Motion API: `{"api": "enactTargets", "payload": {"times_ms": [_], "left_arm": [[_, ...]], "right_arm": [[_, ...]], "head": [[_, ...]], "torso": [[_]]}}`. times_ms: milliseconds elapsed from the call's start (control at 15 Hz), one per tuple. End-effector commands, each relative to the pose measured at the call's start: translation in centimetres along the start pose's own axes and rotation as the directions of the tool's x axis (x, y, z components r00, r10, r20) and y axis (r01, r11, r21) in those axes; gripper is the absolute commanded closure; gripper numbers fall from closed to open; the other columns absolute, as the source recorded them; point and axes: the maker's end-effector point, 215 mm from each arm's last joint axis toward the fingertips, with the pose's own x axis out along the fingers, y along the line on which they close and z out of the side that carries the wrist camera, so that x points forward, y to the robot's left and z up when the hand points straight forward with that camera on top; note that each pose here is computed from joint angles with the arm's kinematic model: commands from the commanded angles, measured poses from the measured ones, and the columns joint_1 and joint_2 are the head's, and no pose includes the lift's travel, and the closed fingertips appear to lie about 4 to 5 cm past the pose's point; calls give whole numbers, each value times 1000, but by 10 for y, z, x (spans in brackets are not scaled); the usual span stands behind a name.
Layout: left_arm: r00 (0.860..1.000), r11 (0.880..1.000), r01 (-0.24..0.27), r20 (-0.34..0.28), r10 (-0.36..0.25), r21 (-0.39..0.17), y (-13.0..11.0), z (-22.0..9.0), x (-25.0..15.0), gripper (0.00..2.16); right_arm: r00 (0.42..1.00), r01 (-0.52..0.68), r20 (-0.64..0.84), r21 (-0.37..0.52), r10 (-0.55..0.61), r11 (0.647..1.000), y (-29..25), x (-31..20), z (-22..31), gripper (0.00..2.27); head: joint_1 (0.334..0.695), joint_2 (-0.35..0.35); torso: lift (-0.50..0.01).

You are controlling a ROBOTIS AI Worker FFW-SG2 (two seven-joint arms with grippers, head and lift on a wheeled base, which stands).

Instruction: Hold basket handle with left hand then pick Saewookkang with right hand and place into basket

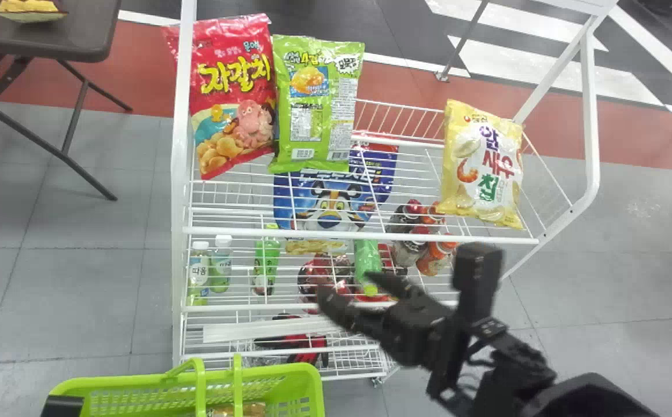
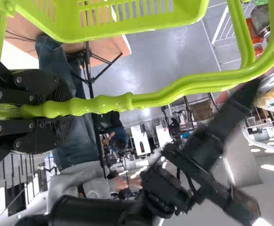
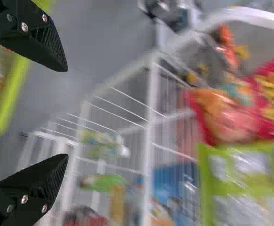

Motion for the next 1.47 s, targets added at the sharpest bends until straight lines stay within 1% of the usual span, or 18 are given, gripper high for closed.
{"api": "enactTargets", "payload": {"times_ms": [0,133,200,267,333,467,533,800,1400], "left_arm": [[1000,1000,2,12,-2,8,1,1,1,1926],[1000,1000,1,18,-1,13,2,0,2,1926],[1000,1000,3,26,-3,19,1,1,2,1926],[1000,1000,3,31,-4,22,2,0,2,1926],[999,1000,3,40,-5,29,2,-1,3,1926],[999,999,3,54,-5,34,2,-2,4,1926],[998,1000,5,56,-6,31,2,-4,5,1926],[996,999,8,83,-11,37,3,-5,2,1926],[996,1000,14,86,-16,28,2,-9,2,1926]], "right_arm": [[966,77,250,-23,-69,997,-23,-18,63,161],[923,138,368,-46,-112,989,-29,-33,87,164],[893,165,433,-58,-124,985,-25,-42,96,181],[880,175,455,-48,-135,983,-19,-45,96,181],[878,197,452,-42,-157,979,-12,-43,89,181],[888,205,428,-45,-166,978,-4,-36,75,167],[890,222,421,-71,-173,973,-3,-37,70,167],[856,234,488,-76,-169,969,-3,-57,76,164],[855,231,493,-81,-163,969,-2,-59,77,164]], "head": [[695,-350],[695,-350],[695,-350],[695,-350],[695,-350],[695,-350],[695,-350],[695,-350],[695,-350]], "torso": [[-19],[-19],[-19],[-19],[-19],[-19],[-19],[-19],[-19]]}}
